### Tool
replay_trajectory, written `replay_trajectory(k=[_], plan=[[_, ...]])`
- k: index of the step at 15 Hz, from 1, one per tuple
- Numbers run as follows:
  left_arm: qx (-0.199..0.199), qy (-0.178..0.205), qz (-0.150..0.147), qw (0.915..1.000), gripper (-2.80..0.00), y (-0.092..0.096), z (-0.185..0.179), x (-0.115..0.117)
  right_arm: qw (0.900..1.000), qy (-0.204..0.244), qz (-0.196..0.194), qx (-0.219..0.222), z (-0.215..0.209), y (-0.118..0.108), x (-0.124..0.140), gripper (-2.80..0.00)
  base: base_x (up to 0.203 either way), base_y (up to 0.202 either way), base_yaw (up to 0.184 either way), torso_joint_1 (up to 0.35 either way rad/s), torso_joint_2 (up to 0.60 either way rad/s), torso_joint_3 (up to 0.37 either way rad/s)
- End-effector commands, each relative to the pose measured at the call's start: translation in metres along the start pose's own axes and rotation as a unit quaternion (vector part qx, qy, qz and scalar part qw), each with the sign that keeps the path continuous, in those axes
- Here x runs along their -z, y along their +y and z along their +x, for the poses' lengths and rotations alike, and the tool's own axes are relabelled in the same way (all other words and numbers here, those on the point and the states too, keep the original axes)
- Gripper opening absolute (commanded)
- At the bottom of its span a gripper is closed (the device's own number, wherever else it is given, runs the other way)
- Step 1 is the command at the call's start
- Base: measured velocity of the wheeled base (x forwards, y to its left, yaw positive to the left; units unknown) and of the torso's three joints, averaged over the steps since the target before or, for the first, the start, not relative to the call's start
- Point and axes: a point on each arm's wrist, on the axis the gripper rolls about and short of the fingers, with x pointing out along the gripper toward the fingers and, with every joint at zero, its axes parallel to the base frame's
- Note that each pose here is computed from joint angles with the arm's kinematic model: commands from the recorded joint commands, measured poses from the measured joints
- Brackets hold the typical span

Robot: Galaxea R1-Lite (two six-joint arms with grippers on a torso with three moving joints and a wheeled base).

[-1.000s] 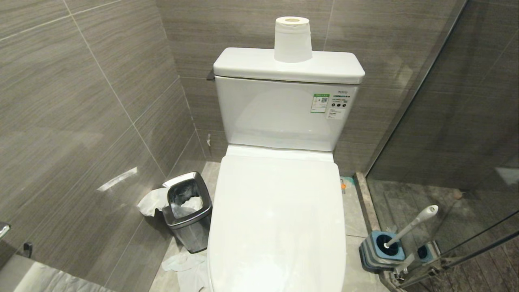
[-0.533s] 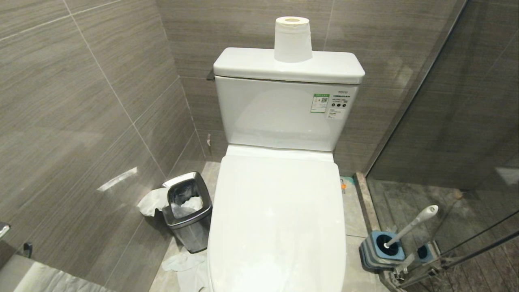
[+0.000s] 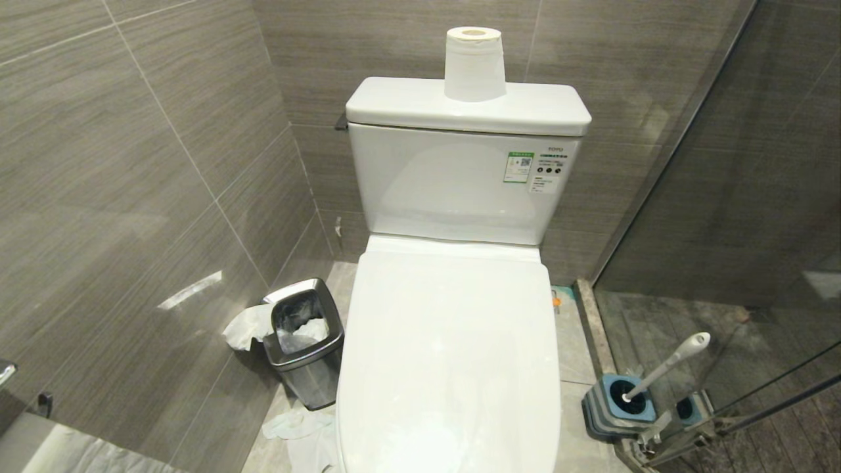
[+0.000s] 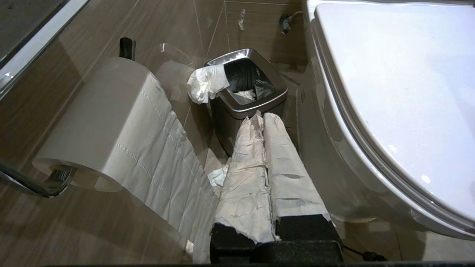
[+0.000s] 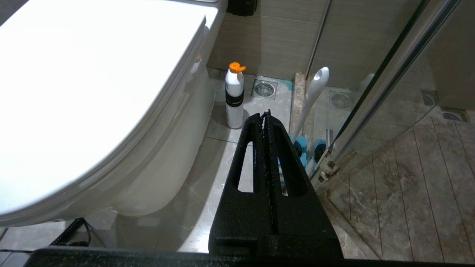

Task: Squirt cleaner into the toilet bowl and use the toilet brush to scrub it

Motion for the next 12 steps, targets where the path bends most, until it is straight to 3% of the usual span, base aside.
replay_trajectory(k=[1, 12], plan=[[-0.001, 0.002, 0.0, 1.0, -2.8, 0.0, 0.0002, 0.0004, 1.0, 0.0, 0.0, 0.0, 0.0, 0.0, 0.0, -2.8, 0.0, 0.0, 0.0, 0.0, 0.0, 0.0], [-0.001, 0.001, -0.004, 1.0, -2.8, 0.0001, 0.0001, 0.0005, 1.0, 0.0, 0.0, 0.0, 0.0, 0.0, 0.0, -2.8, 0.0, 0.0, 0.0, 0.0, 0.0, 0.0]])
